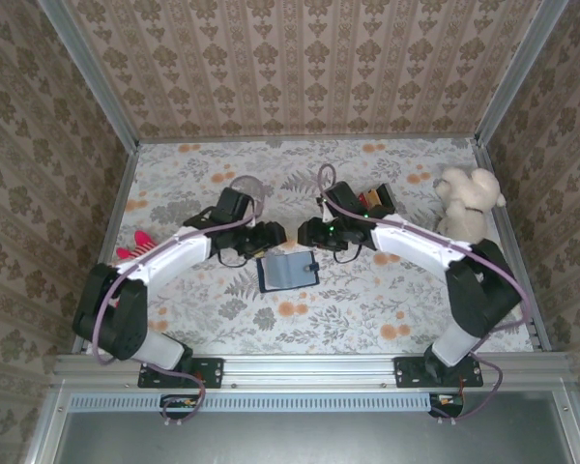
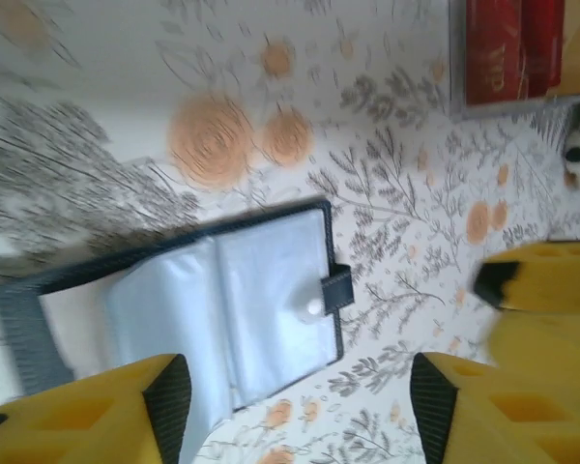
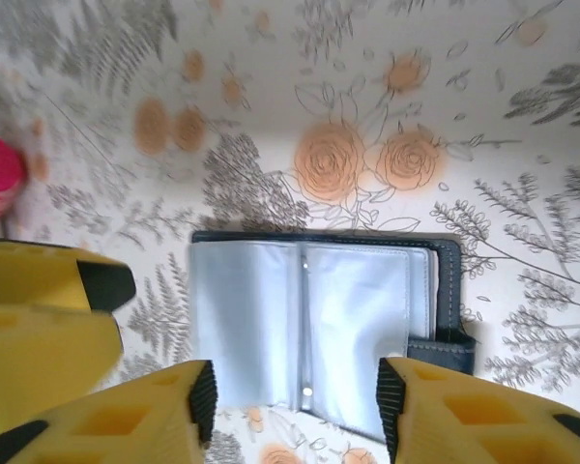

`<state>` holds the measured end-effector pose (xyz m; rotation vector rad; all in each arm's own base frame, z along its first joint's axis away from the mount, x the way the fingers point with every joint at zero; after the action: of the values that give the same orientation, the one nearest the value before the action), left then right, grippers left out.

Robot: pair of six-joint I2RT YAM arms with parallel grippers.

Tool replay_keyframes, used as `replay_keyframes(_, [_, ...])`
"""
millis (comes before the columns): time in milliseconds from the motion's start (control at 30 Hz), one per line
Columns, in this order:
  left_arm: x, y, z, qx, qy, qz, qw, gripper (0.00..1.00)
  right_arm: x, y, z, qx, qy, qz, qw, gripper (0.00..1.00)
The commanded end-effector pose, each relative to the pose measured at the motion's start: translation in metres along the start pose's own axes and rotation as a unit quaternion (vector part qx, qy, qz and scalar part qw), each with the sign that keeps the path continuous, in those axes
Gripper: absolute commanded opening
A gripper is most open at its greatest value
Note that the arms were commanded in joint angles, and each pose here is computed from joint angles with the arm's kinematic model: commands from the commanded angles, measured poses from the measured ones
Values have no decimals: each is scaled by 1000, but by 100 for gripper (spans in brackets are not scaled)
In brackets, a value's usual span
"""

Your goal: Take the credit cards out of the card holder

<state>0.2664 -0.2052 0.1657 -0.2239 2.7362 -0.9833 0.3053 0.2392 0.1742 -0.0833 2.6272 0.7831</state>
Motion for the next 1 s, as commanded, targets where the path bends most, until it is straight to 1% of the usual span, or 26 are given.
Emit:
replay_keyframes(0, [-7,19,-30,-67,-32,11,997,69,-5,-20,-32,62,-49,1,997,59])
replay_keyframes(33, [-8,21,-36,-77,-40,15,996,70,-9,-23,-43,76,-70,-5,995,63])
replay_keyframes(100, [-19,30,-57,-104,-75,18,992,75,-16,-35,-66,113,-112,-16,987,71])
replay_keyframes(200, [-27,39,-83,-150,-118,37,981,78,-26,-50,-104,152,-177,-31,972,78])
replay_keyframes(233, [-29,42,-90,-166,-131,38,977,81,-28,-54,-114,165,-195,-34,966,81])
replay_keyframes(367, [-35,54,-116,-224,-188,63,954,96,-29,-76,-151,232,-260,-45,936,100])
replay_keyframes(400, [-36,57,-119,-238,-200,72,948,99,-29,-82,-159,249,-274,-48,928,100])
replay_keyframes(500, [-41,69,-131,-280,-251,98,921,100,-24,-103,-175,302,-308,-47,901,100])
replay_keyframes(633, [-43,88,-147,-334,-334,102,875,100,-14,-142,-183,390,-321,-20,863,100])
replay_keyframes(667, [-44,95,-151,-349,-355,98,862,100,-11,-151,-182,415,-327,-22,849,100])
replay_keyframes(700, [-43,101,-154,-361,-370,93,851,100,-7,-160,-183,445,-336,-18,830,100])
replay_keyframes(733, [-43,107,-157,-370,-380,86,843,100,-5,-168,-185,466,-345,-8,815,100])
replay_keyframes(800, [-43,120,-158,-387,-388,78,833,100,0,-182,-182,478,-353,7,804,100])
replay_keyframes(867, [-44,129,-151,-399,-397,113,819,100,2,-192,-176,479,-369,4,796,100])
replay_keyframes(933, [-43,138,-148,-406,-416,122,804,100,4,-200,-170,486,-378,-7,788,100])
replay_keyframes(967, [-43,142,-145,-401,-421,126,804,100,4,-205,-167,489,-380,-5,785,100])
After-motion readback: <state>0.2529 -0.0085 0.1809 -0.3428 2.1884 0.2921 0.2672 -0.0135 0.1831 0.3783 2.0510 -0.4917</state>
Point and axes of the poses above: each hand's point on the last joint's axis, 136 mm out from that joint toward the fingers, its own z axis out along the fingers, its own y axis along the line the jaws close on, x = y × z, the point moved 6 cm from there along -z, back along the fingers, and after that the axes turned 5 degrees about -z, right-handed, at the moved point
